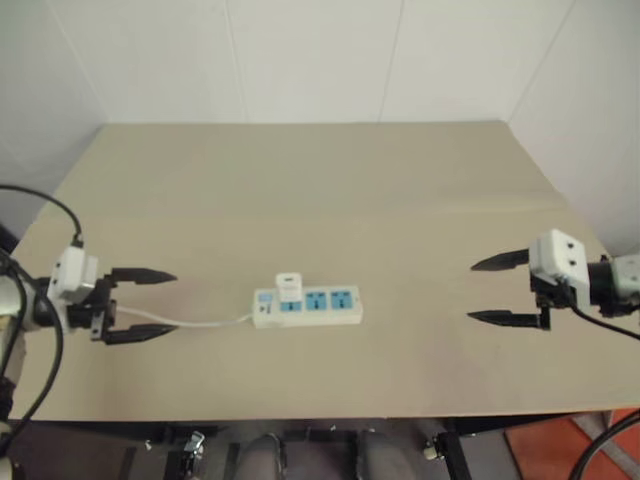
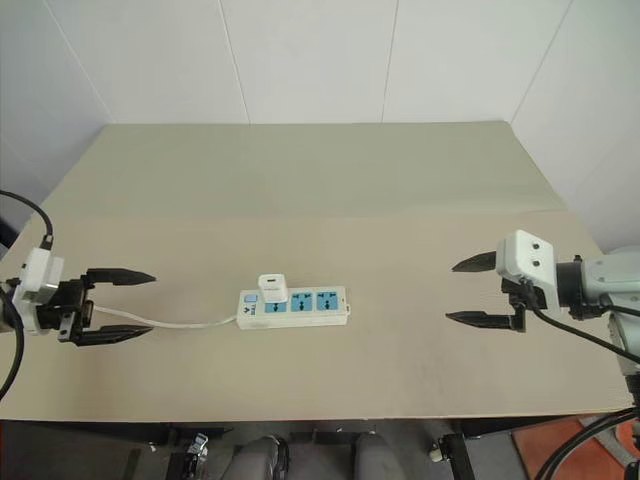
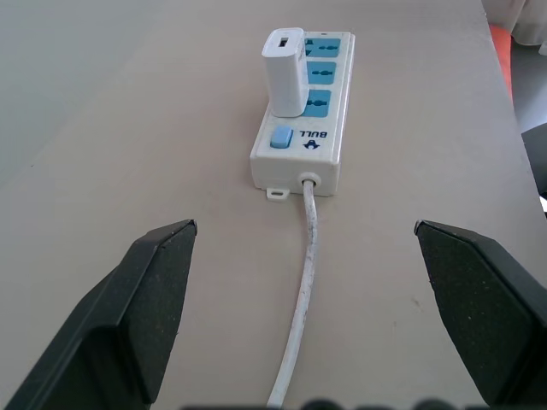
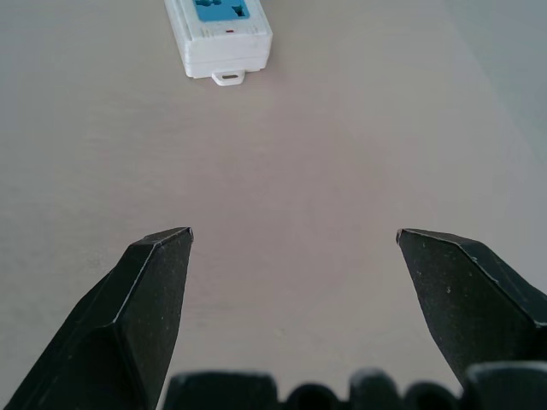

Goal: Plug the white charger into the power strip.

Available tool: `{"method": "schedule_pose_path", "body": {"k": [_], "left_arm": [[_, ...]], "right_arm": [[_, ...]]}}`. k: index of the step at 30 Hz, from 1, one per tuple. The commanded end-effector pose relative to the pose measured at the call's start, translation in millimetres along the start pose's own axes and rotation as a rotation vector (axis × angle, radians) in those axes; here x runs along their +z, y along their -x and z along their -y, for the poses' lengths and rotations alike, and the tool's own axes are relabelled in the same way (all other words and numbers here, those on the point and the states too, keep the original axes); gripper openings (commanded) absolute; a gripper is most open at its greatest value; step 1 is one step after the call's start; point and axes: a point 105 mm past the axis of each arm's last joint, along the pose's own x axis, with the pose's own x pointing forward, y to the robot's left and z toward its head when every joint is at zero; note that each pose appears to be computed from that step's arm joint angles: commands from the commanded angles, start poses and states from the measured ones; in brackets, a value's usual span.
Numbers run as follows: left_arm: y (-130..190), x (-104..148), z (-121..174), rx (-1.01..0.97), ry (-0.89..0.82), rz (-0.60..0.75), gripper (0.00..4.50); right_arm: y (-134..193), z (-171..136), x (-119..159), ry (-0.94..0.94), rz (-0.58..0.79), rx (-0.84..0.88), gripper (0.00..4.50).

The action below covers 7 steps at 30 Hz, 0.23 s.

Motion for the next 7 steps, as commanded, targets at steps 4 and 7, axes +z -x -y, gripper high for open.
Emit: {"method": "schedule_pose_path", "body": {"k": [4, 7], "left_arm": [[-5.1, 4.1, -6.6, -0.011, -0.034, -0.011, 4.46], [-8.8, 3.3, -8.3, -0.015, -0.036, -0.007, 4.46]], "right_arm": [[11.8, 1.2, 13.8, 0.045, 0.001, -0.035, 4.50], [11.7, 0.5, 16.4, 0.051, 0.004, -0.038, 4.50]]}}
